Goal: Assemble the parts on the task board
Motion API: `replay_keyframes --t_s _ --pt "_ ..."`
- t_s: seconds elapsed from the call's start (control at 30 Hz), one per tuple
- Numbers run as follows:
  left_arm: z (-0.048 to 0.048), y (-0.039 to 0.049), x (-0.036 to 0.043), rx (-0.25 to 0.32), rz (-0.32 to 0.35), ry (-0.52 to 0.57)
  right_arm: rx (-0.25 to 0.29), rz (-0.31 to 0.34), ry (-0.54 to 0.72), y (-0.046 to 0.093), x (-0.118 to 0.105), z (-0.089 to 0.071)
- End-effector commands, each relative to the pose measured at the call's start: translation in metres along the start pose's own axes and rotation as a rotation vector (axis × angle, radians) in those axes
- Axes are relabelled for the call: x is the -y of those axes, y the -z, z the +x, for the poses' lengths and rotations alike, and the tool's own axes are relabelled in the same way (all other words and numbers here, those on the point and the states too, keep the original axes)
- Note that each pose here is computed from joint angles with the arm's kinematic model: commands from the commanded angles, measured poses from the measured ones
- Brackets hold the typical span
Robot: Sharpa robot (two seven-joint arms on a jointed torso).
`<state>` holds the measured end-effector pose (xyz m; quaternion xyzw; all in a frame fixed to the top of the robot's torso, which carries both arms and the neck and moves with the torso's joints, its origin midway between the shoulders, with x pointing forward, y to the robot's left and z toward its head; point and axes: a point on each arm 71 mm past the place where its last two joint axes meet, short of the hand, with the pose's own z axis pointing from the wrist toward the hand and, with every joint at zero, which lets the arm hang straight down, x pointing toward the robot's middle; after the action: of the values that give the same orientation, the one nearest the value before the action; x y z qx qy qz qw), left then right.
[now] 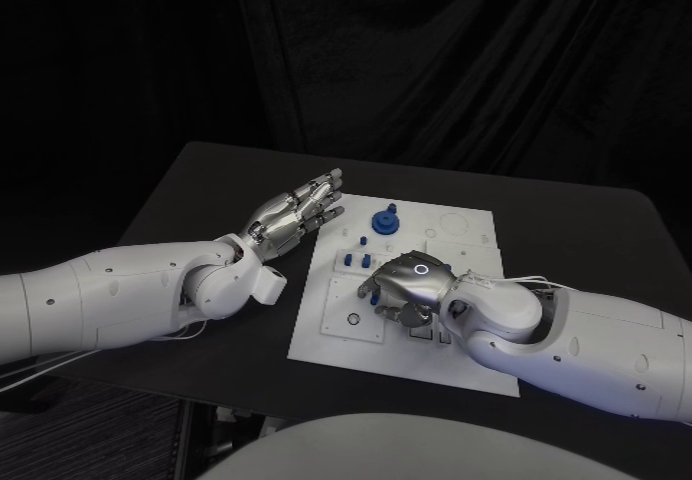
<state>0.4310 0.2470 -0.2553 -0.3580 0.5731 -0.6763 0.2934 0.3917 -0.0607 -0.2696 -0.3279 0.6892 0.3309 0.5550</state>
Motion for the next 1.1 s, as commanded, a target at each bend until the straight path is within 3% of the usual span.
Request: replay_keyframes --t_s 0.03,0.33,0.6,0.8,1.1 --pt "0.0017 -0.0003 -0.0001 -0.010 0.010 0.015 -0.012 0.002 0.003 0.002 0.000 0.005" --pt "0.0017 0.0005 -0.0011 -0.009 0.008 0.016 0.052 0.011 -0.017 0.010 0.005 -0.002" --pt "-0.0003 0.0035 -0.0001 0.006 0.009 0.007 0.160 0.076 -0.094 0.027 0.033 -0.044" --pt "-0.0019 0.0055 0.0023 0.026 0.032 -0.008 0.107 0.211 -0.105 0.060 0.072 -0.075" --pt "-0.0069 0.0050 0.0043 0.075 0.079 -0.052 0.070 0.331 -0.103 0.093 0.106 -0.079"
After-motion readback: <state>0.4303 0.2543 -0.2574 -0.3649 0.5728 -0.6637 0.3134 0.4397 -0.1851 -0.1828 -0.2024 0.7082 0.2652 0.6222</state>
